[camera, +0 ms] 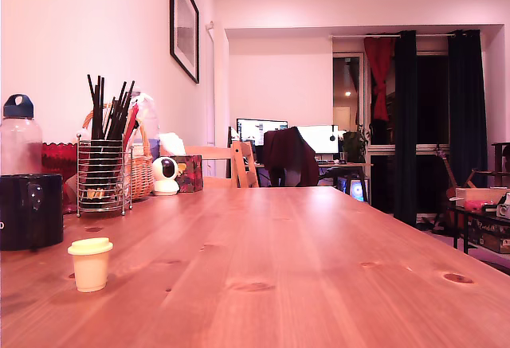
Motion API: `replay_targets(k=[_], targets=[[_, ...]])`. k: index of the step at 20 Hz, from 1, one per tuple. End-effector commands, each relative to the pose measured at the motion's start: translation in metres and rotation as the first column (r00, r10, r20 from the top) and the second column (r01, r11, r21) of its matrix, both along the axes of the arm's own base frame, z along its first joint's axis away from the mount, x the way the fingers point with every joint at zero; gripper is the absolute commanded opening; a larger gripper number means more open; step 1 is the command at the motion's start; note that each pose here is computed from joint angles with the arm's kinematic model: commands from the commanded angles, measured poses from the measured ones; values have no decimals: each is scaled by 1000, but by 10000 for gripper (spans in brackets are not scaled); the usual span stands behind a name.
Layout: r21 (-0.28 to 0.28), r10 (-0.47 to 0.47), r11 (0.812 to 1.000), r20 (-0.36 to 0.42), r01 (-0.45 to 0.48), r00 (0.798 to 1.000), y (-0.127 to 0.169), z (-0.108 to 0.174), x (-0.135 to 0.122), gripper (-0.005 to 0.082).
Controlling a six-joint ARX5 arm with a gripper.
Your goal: Pick the coffee capsule and then drop it inside the coffee cup in front of you
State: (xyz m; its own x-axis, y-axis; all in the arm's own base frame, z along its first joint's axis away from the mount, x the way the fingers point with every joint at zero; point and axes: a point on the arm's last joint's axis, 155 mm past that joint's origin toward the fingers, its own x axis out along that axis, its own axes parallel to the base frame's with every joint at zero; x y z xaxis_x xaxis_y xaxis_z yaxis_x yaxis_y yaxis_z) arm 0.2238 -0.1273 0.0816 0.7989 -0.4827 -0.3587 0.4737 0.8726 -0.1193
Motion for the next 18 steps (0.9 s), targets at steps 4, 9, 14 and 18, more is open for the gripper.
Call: replay_targets(k=[4,9,14,18], targets=[[27,6,1000,5,-6,1000,1,-10,5,533],[34,12,999,13,-13,1000,0,-10,9,533],[37,13,999,-1,-13,1000,-1,-14,12,537],[46,14,999,-25,-13,1000,-3,-22,16,629]])
